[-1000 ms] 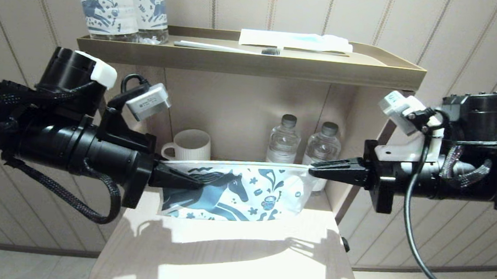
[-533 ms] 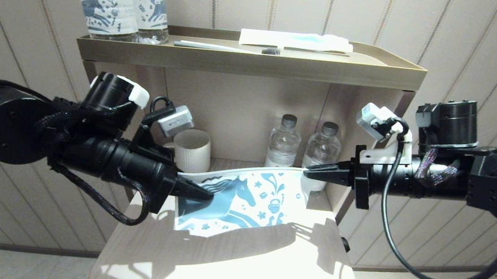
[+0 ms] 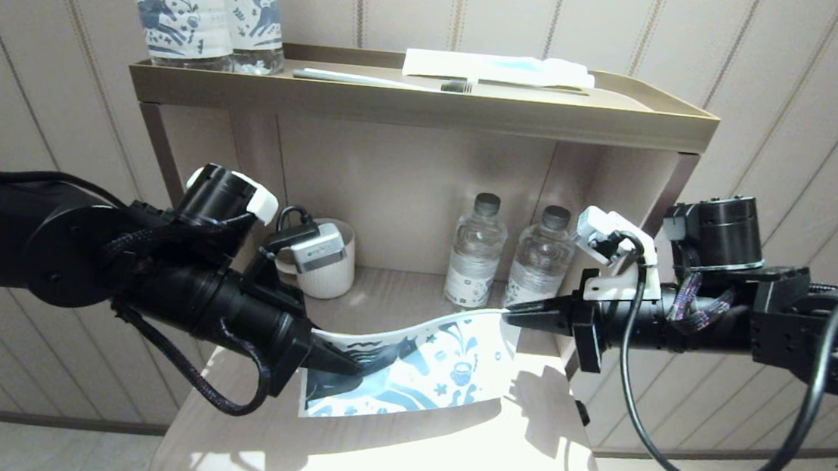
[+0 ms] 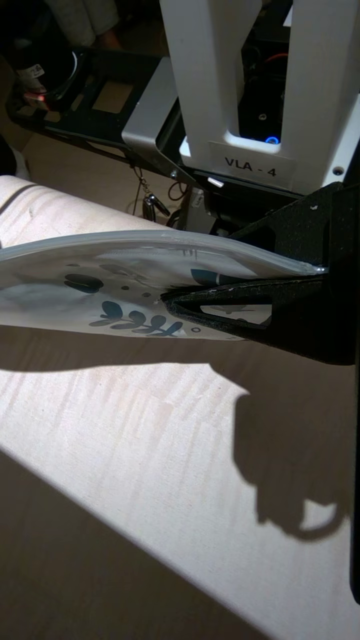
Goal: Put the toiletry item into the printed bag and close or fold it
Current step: Close the strorage bag and place it on the desk
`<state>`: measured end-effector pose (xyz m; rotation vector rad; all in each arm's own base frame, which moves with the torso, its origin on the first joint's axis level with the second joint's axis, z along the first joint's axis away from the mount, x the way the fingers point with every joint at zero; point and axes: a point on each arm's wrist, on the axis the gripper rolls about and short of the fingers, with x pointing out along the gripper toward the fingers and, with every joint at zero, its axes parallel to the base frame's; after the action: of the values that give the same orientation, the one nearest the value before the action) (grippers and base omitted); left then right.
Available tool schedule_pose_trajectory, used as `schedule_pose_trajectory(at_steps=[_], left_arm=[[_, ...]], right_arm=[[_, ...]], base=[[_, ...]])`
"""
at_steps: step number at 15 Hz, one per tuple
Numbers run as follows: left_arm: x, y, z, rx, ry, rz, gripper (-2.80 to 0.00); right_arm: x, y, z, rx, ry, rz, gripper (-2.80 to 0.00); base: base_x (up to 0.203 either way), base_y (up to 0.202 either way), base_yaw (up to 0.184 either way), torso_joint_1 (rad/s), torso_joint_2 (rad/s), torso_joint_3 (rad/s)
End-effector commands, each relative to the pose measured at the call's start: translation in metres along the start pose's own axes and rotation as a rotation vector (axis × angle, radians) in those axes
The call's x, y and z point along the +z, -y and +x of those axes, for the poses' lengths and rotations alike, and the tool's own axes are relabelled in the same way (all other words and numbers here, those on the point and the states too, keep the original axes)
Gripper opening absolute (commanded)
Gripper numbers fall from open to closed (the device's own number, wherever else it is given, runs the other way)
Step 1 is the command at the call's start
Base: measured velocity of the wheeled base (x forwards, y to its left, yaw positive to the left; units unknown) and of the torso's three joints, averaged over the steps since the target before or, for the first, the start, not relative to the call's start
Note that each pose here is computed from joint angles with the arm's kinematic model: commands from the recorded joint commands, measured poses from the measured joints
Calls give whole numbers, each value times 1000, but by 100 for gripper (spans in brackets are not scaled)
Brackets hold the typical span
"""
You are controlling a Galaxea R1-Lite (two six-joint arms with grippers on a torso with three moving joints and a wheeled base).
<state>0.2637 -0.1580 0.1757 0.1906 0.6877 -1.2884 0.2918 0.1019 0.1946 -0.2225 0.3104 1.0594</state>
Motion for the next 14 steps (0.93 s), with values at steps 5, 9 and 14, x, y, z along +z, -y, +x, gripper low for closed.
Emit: schedule_pose_trajectory(at_steps=[5, 9, 14], left_arm=[[-14, -6, 12, -24, -45, -36, -280], [-19, -7, 15, -22, -41, -30, -280], [-20, -10, 18, -22, -42, -30, -280]], right_arm=[[-12, 0, 15, 12, -46, -13, -280], [-13, 0, 16, 13, -52, -10, -280], [-17, 3, 20, -1, -68, -4, -280]], base=[[0, 0, 0, 0, 0, 0], [0, 0, 0, 0, 0, 0], [0, 0, 0, 0, 0, 0]])
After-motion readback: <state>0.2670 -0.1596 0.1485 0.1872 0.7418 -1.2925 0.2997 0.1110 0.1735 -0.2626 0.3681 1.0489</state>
